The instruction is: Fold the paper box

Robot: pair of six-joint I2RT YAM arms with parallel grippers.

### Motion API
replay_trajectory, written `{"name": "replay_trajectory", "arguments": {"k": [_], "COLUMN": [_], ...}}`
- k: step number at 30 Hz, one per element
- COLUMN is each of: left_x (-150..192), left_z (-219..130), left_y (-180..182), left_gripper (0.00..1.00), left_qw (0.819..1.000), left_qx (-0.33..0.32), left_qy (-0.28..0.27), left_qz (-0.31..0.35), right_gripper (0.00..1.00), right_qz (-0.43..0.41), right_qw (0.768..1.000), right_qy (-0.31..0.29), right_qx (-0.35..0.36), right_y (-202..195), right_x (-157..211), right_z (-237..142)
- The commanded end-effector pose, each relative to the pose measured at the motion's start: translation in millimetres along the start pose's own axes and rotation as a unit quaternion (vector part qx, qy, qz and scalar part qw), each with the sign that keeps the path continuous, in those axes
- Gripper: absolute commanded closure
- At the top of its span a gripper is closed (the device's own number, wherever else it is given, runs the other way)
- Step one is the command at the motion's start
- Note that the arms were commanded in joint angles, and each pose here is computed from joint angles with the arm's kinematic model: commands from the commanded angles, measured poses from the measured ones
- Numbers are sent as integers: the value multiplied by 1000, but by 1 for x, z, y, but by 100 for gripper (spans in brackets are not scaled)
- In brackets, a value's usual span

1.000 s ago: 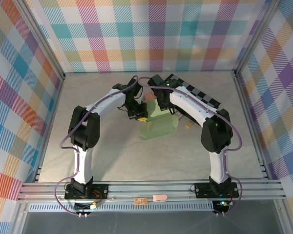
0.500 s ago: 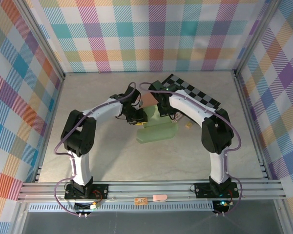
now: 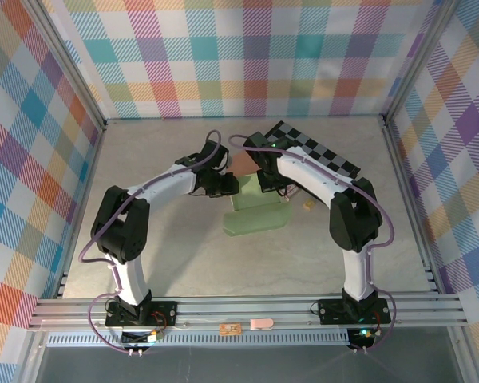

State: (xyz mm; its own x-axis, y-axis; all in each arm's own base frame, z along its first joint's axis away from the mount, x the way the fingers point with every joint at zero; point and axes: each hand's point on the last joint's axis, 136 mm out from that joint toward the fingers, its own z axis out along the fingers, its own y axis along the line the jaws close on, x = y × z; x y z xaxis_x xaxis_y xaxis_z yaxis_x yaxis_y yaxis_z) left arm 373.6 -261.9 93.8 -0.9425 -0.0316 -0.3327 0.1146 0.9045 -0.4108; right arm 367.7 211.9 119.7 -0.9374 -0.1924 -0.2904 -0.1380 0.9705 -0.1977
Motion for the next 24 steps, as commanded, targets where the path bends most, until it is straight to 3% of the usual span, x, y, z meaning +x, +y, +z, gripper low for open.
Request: {"name": "replay_trajectory", "arguments": {"k": [1,4,7,12,19,24], "left_x": [-1,3,10,15,3,4], "left_z": [3,5,1,-4,-24,-34], "left_y": [4,9,19,16,-5,-28], "left_gripper": [87,100,100,100,59,51], "left_qw": [999,996,989,986,989,996], "left_qx": [-40,-86,-142,-161,-127,-55], "left_qy": [-13,-20,-31,-45,-70,-67], "left_qz": [19,22,13,8,3,5], "right_gripper": [100,100,100,100,100,100], "right_qz": [13,14,16,17,17,17], "right_qw": [1000,1000,1000,1000,1000,1000], "right_qy": [1,4,4,-2,-3,-4], "right_qx": [-9,-8,-5,0,0,-1], "right_y": [3,3,1,1,1,2], "right_x": [-2,0,1,-1,0,0], "right_z": [-7,-6,-6,-9,-8,-9]}}
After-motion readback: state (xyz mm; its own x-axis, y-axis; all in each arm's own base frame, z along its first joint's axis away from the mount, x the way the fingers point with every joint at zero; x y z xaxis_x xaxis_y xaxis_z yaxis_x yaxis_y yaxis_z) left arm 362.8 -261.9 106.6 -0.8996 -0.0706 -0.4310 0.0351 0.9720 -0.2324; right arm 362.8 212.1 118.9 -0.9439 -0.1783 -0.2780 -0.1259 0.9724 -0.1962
